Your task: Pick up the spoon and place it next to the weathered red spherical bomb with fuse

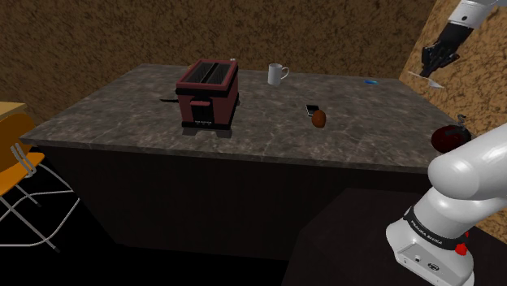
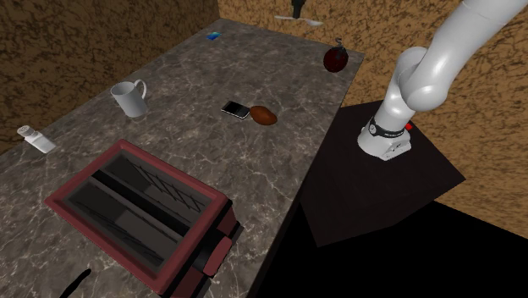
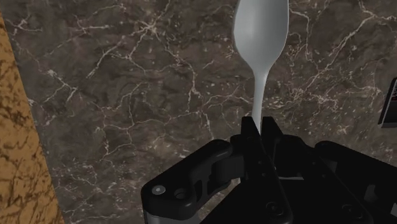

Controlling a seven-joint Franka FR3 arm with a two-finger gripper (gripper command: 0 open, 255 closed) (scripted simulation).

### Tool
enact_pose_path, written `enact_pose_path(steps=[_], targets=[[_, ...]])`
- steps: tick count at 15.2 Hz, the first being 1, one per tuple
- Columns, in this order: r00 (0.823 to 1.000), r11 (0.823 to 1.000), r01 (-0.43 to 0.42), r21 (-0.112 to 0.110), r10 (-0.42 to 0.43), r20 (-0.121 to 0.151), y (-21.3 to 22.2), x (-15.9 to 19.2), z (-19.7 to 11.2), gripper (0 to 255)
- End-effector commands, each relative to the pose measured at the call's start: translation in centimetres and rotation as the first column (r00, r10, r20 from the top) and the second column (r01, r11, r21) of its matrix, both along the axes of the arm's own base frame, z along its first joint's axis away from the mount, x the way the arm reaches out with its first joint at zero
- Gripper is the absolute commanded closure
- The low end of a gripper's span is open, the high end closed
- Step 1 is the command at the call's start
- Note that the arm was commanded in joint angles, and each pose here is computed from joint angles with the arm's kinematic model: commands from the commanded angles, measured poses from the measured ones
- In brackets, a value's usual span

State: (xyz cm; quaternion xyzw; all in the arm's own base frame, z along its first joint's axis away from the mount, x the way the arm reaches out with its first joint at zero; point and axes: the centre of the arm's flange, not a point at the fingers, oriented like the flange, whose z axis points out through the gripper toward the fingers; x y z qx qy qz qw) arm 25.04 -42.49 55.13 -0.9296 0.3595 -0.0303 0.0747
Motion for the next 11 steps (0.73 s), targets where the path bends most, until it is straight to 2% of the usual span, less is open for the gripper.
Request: enact_pose_path(steps=[1, 4, 5, 6, 11], targets=[[1.000, 1.000, 0.000, 0.000, 0.000, 0.000, 0.0, 0.0, 1.1, 255], [1.000, 1.000, 0.000, 0.000, 0.000, 0.000, 2.6, -0.6, 1.5, 255], [1.000, 1.000, -0.001, 0.001, 0.001, 0.000, 1.6, -0.4, 1.3, 255], [1.000, 1.000, -0.001, 0.001, 0.001, 0.000, 1.6, -0.4, 1.3, 0], [0.991, 0.999, -0.031, 0.016, 0.033, -0.134, 3.4, 4.2, -4.4, 0]])
